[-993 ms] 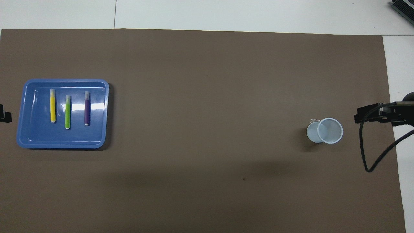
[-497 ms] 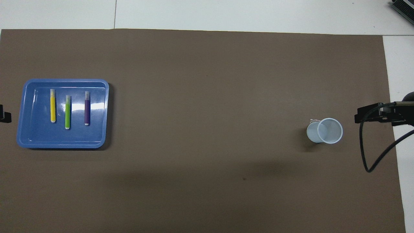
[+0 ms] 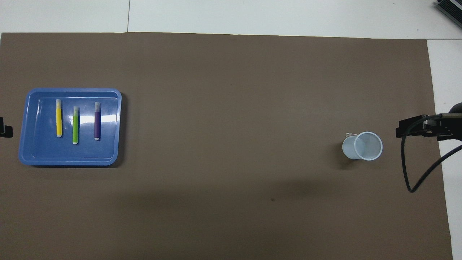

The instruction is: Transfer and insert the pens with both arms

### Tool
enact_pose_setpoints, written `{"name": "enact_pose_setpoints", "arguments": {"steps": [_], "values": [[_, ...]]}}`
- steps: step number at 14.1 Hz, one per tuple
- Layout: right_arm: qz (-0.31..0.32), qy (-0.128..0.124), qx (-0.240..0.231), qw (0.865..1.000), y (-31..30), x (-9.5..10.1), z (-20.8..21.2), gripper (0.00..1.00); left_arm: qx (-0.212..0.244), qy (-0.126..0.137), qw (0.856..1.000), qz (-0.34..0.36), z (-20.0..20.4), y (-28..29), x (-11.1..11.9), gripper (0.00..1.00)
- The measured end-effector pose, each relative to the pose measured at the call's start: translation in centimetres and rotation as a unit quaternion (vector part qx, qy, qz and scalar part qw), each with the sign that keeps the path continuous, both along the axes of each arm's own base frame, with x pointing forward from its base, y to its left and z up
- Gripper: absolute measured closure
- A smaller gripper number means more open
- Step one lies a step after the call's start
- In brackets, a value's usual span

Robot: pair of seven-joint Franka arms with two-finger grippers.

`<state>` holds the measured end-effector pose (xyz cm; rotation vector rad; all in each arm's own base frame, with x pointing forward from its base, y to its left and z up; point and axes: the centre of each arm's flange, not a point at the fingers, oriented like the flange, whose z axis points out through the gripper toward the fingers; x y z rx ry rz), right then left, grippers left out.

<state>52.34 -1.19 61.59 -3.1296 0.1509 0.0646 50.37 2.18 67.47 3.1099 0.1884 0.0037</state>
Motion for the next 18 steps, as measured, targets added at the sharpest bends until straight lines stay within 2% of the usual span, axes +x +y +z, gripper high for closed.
{"name": "enact_pose_setpoints", "arguments": {"steps": [11,18], "values": [[0.0,0.0,0.0,1.0,0.0,0.0,0.0,0.0,-0.001,0.014,1.0,-0.001,-1.3,-0.1,-0.7,0.0],[0.0,0.0,0.0,1.0,0.0,0.0,0.0,0.0,-0.003,0.01,1.0,-0.001,-5.5,-0.3,-0.9,0.0]]}}
